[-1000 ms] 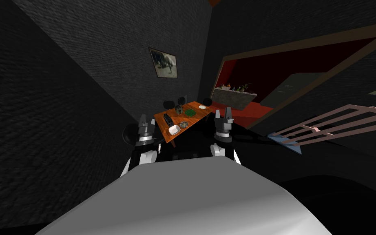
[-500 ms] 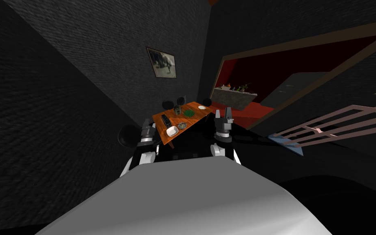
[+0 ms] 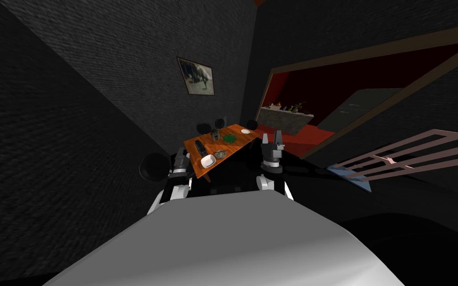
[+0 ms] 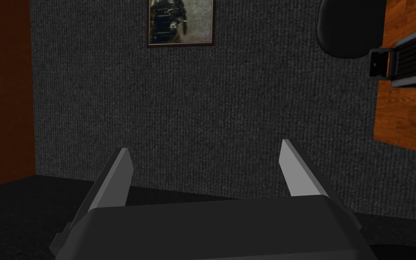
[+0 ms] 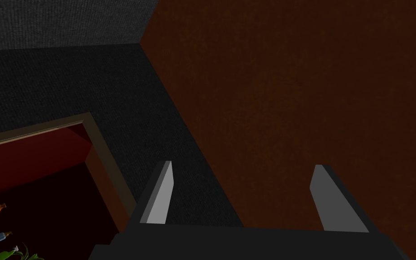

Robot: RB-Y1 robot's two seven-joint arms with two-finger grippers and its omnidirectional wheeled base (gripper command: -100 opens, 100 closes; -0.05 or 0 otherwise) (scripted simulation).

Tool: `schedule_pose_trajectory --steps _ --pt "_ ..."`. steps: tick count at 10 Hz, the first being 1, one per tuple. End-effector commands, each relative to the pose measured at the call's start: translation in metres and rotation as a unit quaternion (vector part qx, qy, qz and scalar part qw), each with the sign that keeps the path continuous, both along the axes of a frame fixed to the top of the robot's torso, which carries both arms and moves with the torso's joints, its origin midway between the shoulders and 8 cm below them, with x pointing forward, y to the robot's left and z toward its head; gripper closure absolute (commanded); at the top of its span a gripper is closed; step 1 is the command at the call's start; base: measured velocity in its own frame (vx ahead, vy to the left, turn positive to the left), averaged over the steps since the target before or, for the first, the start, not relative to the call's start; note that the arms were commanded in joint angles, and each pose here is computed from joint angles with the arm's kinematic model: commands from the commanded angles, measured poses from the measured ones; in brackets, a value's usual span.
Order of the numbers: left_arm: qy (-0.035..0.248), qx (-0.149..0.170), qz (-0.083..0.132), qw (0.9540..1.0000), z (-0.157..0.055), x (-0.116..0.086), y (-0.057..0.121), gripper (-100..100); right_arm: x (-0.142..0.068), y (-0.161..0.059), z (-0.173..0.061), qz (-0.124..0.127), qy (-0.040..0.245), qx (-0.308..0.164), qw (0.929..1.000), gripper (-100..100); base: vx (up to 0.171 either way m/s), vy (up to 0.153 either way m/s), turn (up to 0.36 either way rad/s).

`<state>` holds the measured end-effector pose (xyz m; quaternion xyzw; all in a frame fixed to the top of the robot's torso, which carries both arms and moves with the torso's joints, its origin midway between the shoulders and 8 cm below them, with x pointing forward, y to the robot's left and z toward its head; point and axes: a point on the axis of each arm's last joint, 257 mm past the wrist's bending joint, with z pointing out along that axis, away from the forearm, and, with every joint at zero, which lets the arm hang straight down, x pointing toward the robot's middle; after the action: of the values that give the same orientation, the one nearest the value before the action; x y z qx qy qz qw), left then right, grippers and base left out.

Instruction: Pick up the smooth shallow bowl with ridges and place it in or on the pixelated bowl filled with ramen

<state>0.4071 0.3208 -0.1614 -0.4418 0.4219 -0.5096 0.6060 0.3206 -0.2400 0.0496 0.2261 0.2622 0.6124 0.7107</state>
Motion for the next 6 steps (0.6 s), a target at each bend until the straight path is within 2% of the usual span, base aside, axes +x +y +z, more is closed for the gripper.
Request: schedule_pose_trajectory --steps 1,4,5,6 --pt "0.020 -0.002 0.005 0.9998 -0.021 0.003 0.005 -100 0.000 0.000 0.000 0.000 0.000 0.000 1.0000 0 0.059 -0.065 0.016" --pt "0.057 -0.004 0.019 0.9982 -0.056 0.007 0.025 -100 0.000 0.000 0.000 0.000 0.000 0.000 1.0000 0 0.054 -0.056 0.010" --pt "0.063 -0.005 0.020 0.9978 -0.062 0.006 0.026 -100 0.000 0.000 0.000 0.000 0.000 0.000 1.0000 0 0.058 -0.036 0.010" --pt "0.079 -0.007 0.027 0.9965 -0.077 0.008 0.035 -100 0.000 0.000 0.000 0.000 0.000 0.000 1.0000 0 0.066 -0.039 0.015"
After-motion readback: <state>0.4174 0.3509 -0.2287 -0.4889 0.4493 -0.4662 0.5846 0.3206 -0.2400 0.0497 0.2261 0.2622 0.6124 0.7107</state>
